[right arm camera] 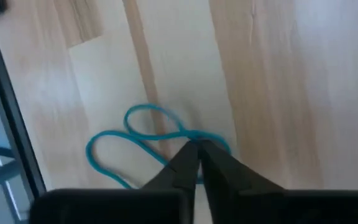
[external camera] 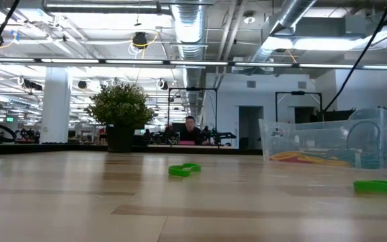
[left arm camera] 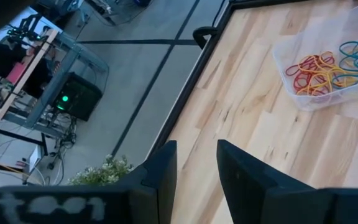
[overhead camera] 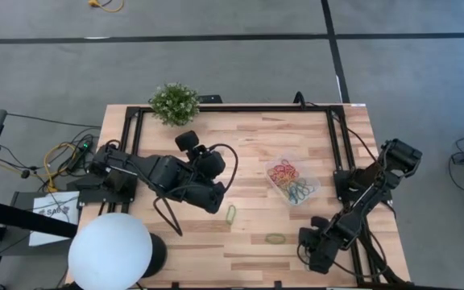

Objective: Pick and place items into bin
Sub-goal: Put the blue rubber band into the transparent bin

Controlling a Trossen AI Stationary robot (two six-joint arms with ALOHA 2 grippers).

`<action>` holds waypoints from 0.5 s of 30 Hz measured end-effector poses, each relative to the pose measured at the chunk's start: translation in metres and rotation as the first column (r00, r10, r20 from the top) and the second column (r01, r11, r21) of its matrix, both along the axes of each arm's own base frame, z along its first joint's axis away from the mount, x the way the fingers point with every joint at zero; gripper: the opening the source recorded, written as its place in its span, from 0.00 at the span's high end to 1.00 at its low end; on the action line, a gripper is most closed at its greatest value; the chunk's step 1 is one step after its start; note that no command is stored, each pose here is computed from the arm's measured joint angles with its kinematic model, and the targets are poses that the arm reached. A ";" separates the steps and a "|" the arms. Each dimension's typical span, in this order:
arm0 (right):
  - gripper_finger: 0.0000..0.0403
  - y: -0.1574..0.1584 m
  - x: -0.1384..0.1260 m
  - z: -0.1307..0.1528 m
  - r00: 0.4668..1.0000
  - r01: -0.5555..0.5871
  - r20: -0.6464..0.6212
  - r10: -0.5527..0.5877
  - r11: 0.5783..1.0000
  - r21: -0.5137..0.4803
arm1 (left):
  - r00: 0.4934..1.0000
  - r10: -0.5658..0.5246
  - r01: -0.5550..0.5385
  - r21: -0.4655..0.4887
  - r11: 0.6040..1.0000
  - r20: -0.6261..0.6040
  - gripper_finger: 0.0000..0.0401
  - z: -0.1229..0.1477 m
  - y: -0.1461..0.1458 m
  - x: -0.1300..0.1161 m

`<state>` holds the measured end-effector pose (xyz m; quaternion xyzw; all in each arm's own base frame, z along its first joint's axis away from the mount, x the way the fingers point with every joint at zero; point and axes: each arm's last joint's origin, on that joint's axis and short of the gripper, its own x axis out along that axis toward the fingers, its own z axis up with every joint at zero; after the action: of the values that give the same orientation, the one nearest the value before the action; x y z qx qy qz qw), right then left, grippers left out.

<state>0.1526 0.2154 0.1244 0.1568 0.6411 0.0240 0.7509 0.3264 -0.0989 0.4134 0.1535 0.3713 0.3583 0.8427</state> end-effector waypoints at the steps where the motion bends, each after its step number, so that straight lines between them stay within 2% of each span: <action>1: 0.98 0.000 0.000 0.000 1.000 -0.017 0.003 0.017 1.000 -0.003 | 1.000 0.000 0.000 -0.001 1.000 0.000 0.74 0.000 0.000 0.000; 4: 0.97 0.000 0.000 0.000 0.999 -0.047 0.012 0.047 0.999 -0.005 | 1.000 0.001 -0.001 -0.015 1.000 0.006 0.74 0.000 -0.001 0.000; 8: 0.99 -0.002 -0.001 0.014 0.995 -0.095 0.018 0.095 0.995 0.007 | 1.000 -0.003 0.003 -0.028 1.000 0.002 0.74 -0.001 -0.001 0.000; 11: 1.00 -0.001 0.003 0.045 0.987 -0.127 0.103 0.122 0.991 0.037 | 1.000 -0.001 0.001 -0.031 1.000 0.004 0.74 -0.001 -0.001 0.000; 15: 1.00 -0.010 0.001 0.080 0.971 -0.142 0.188 0.148 0.989 -0.041 | 1.000 -0.002 0.002 -0.036 0.999 0.002 0.74 -0.001 -0.001 0.000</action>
<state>0.1532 0.2053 0.2046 0.0961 0.5763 0.0848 0.8071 0.3263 -0.0999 0.4126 0.1383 0.3767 0.3507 0.8462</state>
